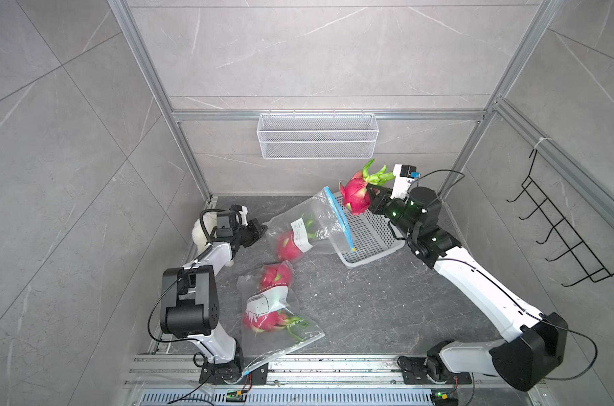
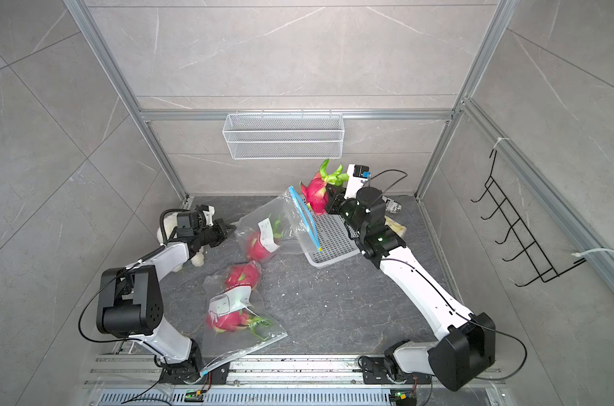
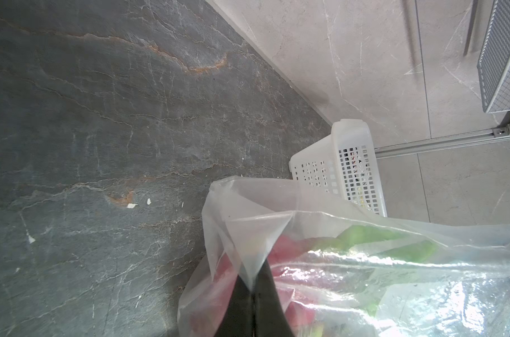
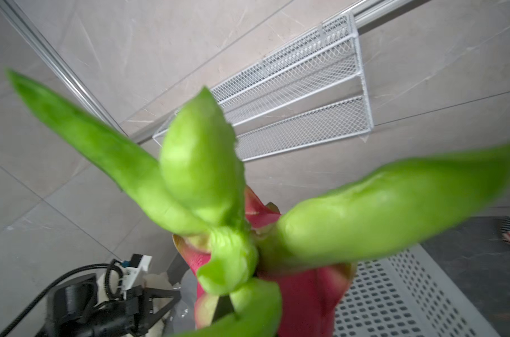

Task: Open the zip-top bag and take out the dragon fruit
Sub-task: Pick up the dragon fruit from the zipper food storage bag, then place the dragon fruit in the basket.

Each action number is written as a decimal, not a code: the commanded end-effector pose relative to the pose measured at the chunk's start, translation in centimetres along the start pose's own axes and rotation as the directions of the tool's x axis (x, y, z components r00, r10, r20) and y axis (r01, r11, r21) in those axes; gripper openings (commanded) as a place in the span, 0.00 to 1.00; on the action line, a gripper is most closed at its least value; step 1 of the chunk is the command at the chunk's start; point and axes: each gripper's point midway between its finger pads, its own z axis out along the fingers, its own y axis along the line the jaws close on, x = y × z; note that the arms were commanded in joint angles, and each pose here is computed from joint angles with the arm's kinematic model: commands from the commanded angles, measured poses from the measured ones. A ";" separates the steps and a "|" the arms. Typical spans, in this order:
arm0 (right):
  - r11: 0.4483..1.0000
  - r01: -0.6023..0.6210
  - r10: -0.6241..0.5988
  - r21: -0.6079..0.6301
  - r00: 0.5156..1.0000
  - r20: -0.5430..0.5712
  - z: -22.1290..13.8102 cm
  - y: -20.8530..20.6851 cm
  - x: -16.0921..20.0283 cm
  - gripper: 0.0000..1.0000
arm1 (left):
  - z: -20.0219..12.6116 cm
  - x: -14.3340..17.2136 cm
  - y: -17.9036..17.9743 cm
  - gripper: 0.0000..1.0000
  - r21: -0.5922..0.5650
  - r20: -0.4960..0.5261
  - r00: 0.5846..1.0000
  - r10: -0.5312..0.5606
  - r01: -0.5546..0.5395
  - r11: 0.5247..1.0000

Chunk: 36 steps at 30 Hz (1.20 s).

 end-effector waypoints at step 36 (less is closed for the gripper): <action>0.964 -0.082 0.187 0.253 0.883 -0.430 17.3 -17.8 14.7 0.34 | -0.8 -1.1 -1.6 0.00 0.046 0.019 0.998 0.054 -0.055 0.997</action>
